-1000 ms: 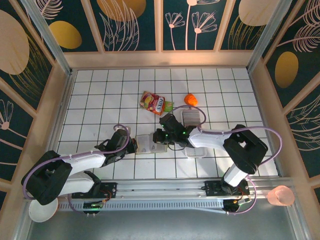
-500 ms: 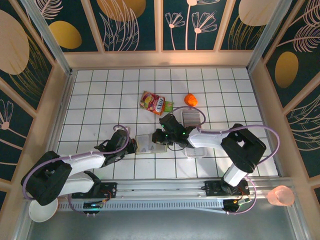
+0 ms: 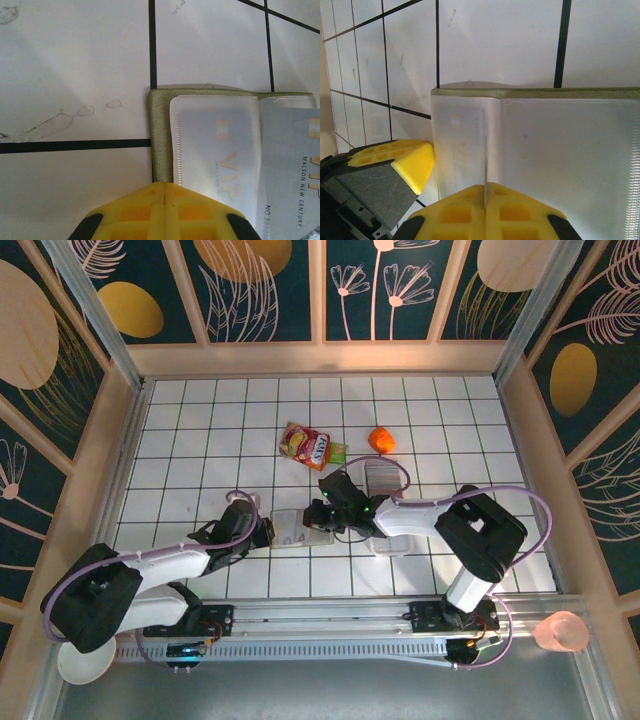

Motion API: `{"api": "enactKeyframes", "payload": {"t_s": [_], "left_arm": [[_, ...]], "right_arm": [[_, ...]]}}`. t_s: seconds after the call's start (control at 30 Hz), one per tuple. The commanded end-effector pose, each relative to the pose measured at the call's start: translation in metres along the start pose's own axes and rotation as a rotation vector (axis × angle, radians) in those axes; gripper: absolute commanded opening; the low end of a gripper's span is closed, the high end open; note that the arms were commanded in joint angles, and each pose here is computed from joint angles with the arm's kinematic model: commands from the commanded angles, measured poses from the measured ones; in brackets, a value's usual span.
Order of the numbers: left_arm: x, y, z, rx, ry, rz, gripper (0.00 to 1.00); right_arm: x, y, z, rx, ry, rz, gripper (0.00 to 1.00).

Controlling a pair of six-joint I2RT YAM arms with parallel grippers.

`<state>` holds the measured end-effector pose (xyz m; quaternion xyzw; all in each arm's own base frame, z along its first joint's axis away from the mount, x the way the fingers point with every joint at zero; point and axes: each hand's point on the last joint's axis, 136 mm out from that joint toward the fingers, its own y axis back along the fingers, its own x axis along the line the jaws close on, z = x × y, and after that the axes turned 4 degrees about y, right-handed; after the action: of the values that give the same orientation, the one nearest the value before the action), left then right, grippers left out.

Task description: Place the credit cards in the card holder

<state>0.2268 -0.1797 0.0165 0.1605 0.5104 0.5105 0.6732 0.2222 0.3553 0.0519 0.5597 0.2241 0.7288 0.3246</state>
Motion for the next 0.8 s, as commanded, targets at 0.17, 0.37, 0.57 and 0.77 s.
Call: {"api": "enactKeyframes", "payload": {"t_s": [0.17, 0.37, 0.57, 0.77], "left_arm": [[0.002, 0.002, -0.001, -0.004, 0.008, 0.007, 0.00], [0.002, 0.002, -0.001, -0.005, 0.009, 0.004, 0.00], [0.001, 0.002, 0.000, -0.006, 0.006, 0.005, 0.00], [0.002, 0.002, 0.000, -0.004, 0.002, 0.008, 0.00]], "right_arm": [[-0.014, -0.001, -0.007, 0.009, -0.057, -0.023, 0.00], [-0.012, -0.005, -0.009, 0.027, -0.060, -0.007, 0.00], [-0.004, -0.008, -0.010, 0.041, -0.037, 0.029, 0.00], [0.001, -0.010, -0.010, 0.055, -0.017, 0.058, 0.00]]}}
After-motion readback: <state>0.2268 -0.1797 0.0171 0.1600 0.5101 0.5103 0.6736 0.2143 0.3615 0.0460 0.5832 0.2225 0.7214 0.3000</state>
